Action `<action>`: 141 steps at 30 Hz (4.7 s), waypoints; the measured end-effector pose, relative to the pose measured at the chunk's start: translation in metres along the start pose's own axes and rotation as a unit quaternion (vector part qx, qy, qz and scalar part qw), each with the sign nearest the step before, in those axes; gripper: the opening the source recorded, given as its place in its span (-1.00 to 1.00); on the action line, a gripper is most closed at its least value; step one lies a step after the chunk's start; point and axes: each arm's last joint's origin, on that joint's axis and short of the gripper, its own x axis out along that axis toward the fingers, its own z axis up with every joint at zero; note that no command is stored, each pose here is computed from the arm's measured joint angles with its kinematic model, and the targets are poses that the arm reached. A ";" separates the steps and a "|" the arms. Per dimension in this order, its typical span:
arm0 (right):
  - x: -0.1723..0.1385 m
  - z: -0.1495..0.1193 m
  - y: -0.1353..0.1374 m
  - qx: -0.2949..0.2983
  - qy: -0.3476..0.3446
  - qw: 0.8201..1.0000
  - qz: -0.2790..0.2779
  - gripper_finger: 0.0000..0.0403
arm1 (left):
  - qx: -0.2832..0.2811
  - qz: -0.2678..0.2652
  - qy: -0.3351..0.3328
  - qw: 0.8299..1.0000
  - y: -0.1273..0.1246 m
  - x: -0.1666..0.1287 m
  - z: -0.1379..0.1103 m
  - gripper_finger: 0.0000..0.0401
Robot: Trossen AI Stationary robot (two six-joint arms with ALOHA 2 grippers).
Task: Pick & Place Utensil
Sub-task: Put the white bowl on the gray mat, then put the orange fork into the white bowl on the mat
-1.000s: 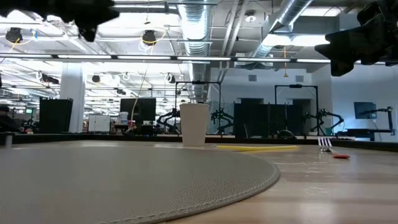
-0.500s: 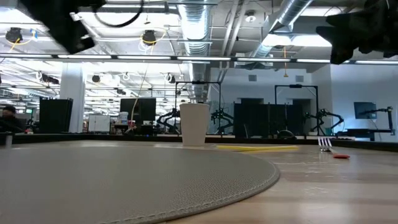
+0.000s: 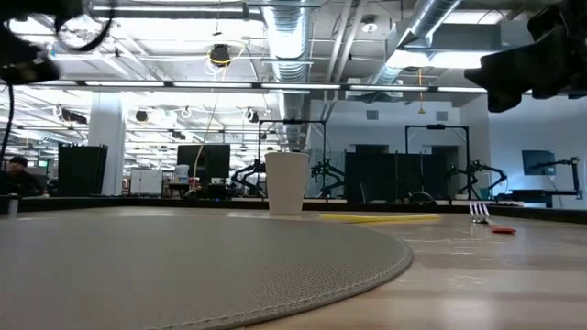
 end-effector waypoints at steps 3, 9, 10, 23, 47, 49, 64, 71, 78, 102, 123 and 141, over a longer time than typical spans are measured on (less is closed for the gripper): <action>0.000 0.001 0.000 0.001 -0.004 1.000 0.000 -0.27 | -0.025 0.016 0.018 0.999 0.002 0.010 -0.013 -0.35; 0.000 0.008 0.000 0.005 -0.039 0.999 -0.001 -0.27 | -0.059 0.018 0.035 0.997 0.000 0.017 -0.025 -0.35; 0.000 0.009 0.000 0.003 -0.047 0.999 -0.003 -0.27 | -0.061 0.013 0.037 0.997 -0.001 0.017 -0.026 -0.35; -0.001 0.016 -0.001 -0.048 -0.080 0.996 -0.011 -0.30 | -0.042 0.000 0.005 0.999 -0.014 0.016 -0.036 -0.35; -0.002 0.017 -0.001 -0.073 -0.086 0.994 -0.012 -0.32 | -0.024 0.046 0.022 0.998 -0.029 0.046 -0.041 -0.93; -0.002 0.018 -0.001 -0.072 -0.089 0.993 -0.012 -0.32 | -0.035 0.026 0.008 0.999 -0.030 0.037 -0.034 -0.94; -0.004 0.028 -0.002 -0.078 -0.141 0.987 -0.021 -0.33 | -0.048 0.059 -0.164 0.984 0.040 0.012 0.072 -0.95; -0.004 0.028 -0.002 -0.078 -0.140 0.987 -0.023 -0.32 | -0.052 0.008 -0.109 0.993 0.065 0.049 0.100 -0.94; -0.004 0.027 -0.002 -0.096 -0.138 0.985 -0.025 -0.31 | -0.035 -0.008 -0.080 0.996 0.057 0.080 0.104 -0.94; -0.007 0.036 -0.003 0.032 -0.184 0.982 -0.010 -0.34 | 0.024 -0.020 -0.122 0.992 0.017 0.084 0.096 -0.89; -0.005 0.042 -0.005 0.072 -0.208 0.975 -0.042 -0.35 | 0.017 -0.030 -0.135 0.990 0.028 0.092 0.091 -0.47; 0.069 0.098 0.009 0.107 0.033 0.991 -0.070 -0.35 | 0.113 0.091 -0.391 0.909 0.019 -0.018 0.103 -0.20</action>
